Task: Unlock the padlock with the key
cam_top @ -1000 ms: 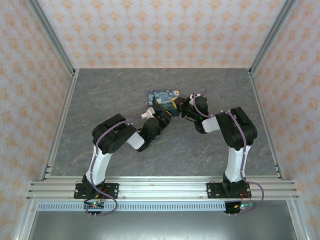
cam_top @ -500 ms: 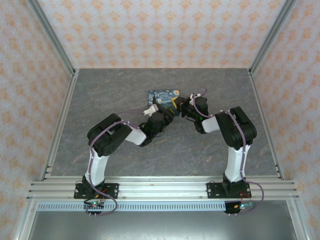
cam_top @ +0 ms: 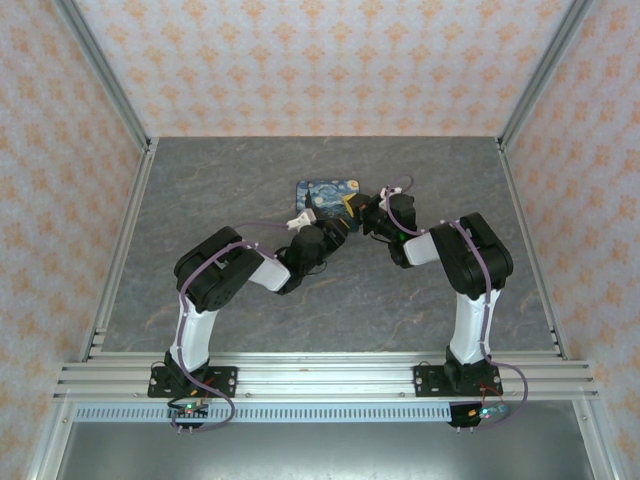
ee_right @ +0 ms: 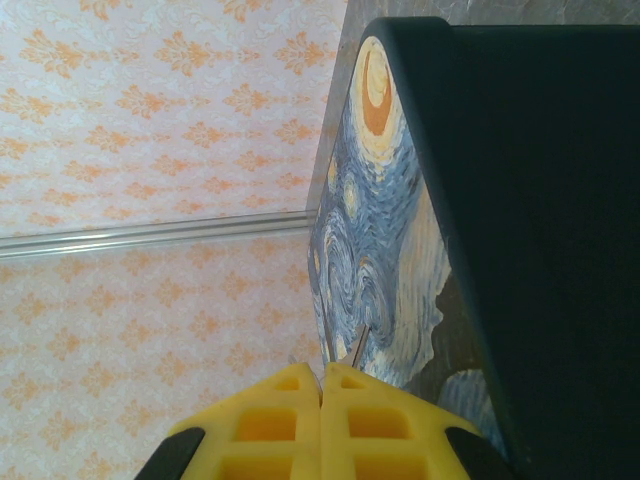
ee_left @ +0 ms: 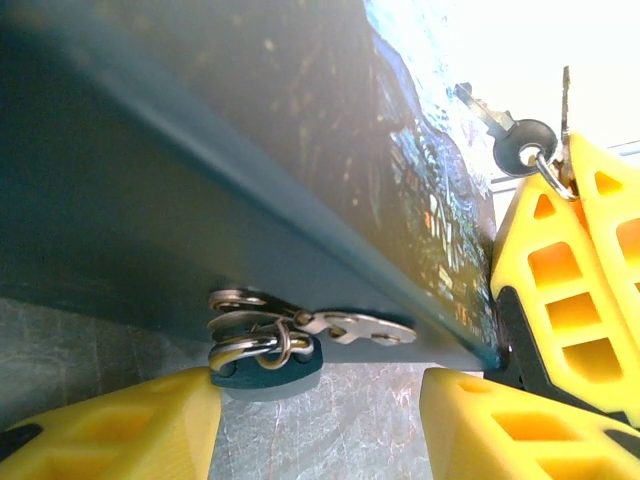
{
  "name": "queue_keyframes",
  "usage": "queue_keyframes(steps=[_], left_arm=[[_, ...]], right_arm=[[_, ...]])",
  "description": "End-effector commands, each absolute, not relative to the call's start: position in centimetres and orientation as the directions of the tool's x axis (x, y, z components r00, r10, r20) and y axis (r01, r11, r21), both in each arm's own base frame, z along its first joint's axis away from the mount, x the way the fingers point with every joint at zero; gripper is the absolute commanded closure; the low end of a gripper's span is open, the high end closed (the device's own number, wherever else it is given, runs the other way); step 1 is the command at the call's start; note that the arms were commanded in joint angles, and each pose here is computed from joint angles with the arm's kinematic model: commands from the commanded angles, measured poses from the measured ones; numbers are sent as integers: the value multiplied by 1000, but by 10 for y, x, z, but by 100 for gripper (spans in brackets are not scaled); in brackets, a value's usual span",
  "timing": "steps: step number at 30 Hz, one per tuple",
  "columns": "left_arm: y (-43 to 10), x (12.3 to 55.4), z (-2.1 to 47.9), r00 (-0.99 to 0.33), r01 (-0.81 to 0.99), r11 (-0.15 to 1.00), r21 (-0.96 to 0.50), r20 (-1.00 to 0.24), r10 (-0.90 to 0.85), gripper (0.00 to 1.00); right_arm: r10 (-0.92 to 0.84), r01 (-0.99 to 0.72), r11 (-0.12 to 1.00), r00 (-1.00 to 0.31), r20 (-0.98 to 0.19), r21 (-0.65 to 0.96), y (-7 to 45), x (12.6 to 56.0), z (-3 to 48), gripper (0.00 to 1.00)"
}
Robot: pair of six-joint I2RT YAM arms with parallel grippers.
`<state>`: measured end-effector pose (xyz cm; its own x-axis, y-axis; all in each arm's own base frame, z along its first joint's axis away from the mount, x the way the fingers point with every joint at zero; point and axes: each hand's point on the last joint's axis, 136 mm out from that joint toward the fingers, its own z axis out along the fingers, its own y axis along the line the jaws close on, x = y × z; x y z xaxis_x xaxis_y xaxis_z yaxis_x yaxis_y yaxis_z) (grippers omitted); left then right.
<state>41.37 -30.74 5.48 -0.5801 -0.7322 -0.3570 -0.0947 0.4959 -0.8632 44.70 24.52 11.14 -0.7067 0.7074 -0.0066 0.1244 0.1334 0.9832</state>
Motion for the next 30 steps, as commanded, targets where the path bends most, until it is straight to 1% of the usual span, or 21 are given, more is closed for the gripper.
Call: queue_keyframes(steps=[1,5,15,18,23,27,30], left_arm=[[-302,414,76,-564,-50,491,-870,-381,-732,44],[-299,412,79,-558,-47,493,-869,-386,-734,44],[-304,418,51,-578,-93,510,-855,-371,-727,44],[-302,419,39,-591,-125,553,-824,-385,-709,44],[-289,416,28,-607,-184,675,-715,-458,-650,44],[-281,414,35,-606,-168,719,-674,-505,-614,43],[-279,410,52,-609,-132,732,-668,-529,-592,43]], right_arm=[[704,205,158,-709,35,966,243,439,82,100],[704,208,159,-709,37,965,243,439,80,100],[703,215,160,-710,41,963,243,439,77,100],[704,215,159,-709,42,964,243,438,77,100],[702,216,160,-711,43,963,244,438,75,100],[704,216,156,-709,45,964,244,439,75,100],[703,217,158,-710,45,963,244,439,75,100]])
